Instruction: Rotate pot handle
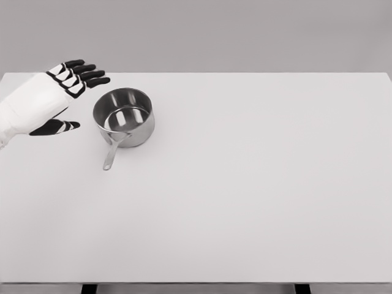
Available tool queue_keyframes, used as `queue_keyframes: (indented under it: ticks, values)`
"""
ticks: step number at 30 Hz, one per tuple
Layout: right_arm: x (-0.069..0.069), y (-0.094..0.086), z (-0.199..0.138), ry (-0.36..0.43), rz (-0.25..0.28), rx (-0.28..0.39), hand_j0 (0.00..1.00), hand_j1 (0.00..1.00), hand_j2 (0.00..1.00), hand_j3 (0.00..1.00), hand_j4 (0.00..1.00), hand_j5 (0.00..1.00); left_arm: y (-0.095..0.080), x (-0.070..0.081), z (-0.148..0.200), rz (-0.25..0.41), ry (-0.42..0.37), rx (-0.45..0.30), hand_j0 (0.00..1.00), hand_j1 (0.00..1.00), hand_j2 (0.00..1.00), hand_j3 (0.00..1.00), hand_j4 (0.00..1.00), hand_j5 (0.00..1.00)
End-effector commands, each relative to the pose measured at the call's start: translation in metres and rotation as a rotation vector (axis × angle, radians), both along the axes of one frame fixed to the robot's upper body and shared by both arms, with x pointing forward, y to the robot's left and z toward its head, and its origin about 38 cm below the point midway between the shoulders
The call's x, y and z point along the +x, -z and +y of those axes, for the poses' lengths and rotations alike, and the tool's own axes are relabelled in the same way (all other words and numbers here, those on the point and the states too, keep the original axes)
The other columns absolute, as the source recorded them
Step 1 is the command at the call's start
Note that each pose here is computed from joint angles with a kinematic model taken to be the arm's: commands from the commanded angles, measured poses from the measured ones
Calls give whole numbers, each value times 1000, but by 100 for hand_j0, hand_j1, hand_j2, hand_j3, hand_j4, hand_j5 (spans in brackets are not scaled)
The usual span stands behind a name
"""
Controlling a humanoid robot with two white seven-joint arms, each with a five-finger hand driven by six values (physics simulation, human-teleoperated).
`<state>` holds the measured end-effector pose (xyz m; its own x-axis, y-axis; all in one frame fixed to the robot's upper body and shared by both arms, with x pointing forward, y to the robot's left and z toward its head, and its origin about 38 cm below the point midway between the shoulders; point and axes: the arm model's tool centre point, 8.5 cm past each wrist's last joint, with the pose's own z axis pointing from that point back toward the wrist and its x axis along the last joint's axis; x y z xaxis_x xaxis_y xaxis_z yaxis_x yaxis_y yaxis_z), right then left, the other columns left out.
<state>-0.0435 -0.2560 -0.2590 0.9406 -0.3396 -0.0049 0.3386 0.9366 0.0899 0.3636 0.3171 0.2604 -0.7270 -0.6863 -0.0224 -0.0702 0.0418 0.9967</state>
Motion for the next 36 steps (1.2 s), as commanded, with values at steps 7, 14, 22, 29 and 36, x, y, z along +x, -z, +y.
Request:
queue_keyframes:
  ticks: [7,14,22,29,36]
  values:
    - [0,0,0,0,0,0,100,100,100,100,100,100,42,0,-64,179,194,121,100,100,100,100,100,100]
    - [0,0,0,0,0,0,100,100,100,100,100,100,24,3,-68,160,227,50,100,100,100,100,100,100]
    - [0,0,0,0,0,0,100,100,100,100,100,100,46,16,-98,193,256,57,100,100,100,100,100,100]
    - [0,0,0,0,0,0,100,100,100,100,100,100,55,17,-103,196,242,66,100,100,100,100,100,100]
    - [0,0,0,0,0,0,100,100,100,100,100,100,71,22,-93,244,206,57,100,100,100,100,100,100]
